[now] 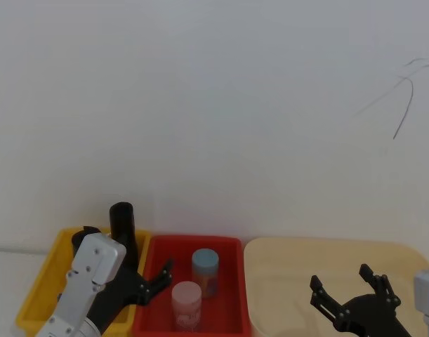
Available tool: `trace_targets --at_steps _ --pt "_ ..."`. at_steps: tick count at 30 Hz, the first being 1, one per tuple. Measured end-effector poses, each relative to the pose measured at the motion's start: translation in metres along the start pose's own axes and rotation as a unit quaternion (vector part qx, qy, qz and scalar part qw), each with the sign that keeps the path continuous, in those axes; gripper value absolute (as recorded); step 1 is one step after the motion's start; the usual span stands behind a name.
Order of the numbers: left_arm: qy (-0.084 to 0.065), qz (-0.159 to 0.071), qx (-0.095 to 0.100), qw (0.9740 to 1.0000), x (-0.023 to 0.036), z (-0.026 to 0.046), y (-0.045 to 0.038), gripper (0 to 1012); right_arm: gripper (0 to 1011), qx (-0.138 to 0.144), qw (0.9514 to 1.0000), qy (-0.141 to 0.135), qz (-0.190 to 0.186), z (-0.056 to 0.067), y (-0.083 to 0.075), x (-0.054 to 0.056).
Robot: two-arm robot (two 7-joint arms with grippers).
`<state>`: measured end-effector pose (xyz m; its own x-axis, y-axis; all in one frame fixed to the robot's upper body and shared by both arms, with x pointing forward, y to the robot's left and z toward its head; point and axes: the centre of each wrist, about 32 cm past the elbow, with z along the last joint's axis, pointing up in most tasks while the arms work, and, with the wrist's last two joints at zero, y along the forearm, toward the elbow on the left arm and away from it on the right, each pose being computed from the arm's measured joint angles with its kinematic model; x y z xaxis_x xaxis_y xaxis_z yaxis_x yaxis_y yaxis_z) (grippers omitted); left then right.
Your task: Pick up the garbage bag with the one hand and transfer it to the other hand.
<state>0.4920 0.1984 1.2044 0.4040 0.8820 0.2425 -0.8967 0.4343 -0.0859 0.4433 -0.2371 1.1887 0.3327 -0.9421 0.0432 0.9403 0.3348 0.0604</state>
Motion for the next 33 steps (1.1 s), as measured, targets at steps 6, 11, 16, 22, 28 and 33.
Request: trace_targets --at_steps 6,11,16,22,28,33 --pt "0.000 0.000 0.000 1.0000 0.0000 0.0000 0.0000 1001 1000 0.000 1.0000 0.000 0.000 0.0000 0.0000 0.0000" --pt "0.000 0.000 0.000 1.0000 0.0000 0.0000 0.0000 1001 1000 0.000 1.0000 0.000 0.000 0.0000 0.0000 0.0000" --pt "0.000 0.000 0.000 1.0000 0.0000 0.0000 0.0000 1001 1000 0.000 1.0000 0.000 0.000 0.0000 0.0000 0.0000" --pt "0.000 0.000 0.000 1.0000 0.0000 0.0000 0.0000 1001 1000 0.000 1.0000 0.000 0.000 0.0000 0.0000 0.0000" --pt "0.000 0.000 0.000 1.0000 0.0000 0.0000 0.0000 1002 1000 0.000 1.0000 0.000 0.000 0.0000 0.0000 0.0000" --pt "0.000 0.000 0.000 1.0000 0.0000 0.0000 0.0000 1001 1000 0.000 1.0000 0.000 0.000 0.0000 0.0000 0.0000"
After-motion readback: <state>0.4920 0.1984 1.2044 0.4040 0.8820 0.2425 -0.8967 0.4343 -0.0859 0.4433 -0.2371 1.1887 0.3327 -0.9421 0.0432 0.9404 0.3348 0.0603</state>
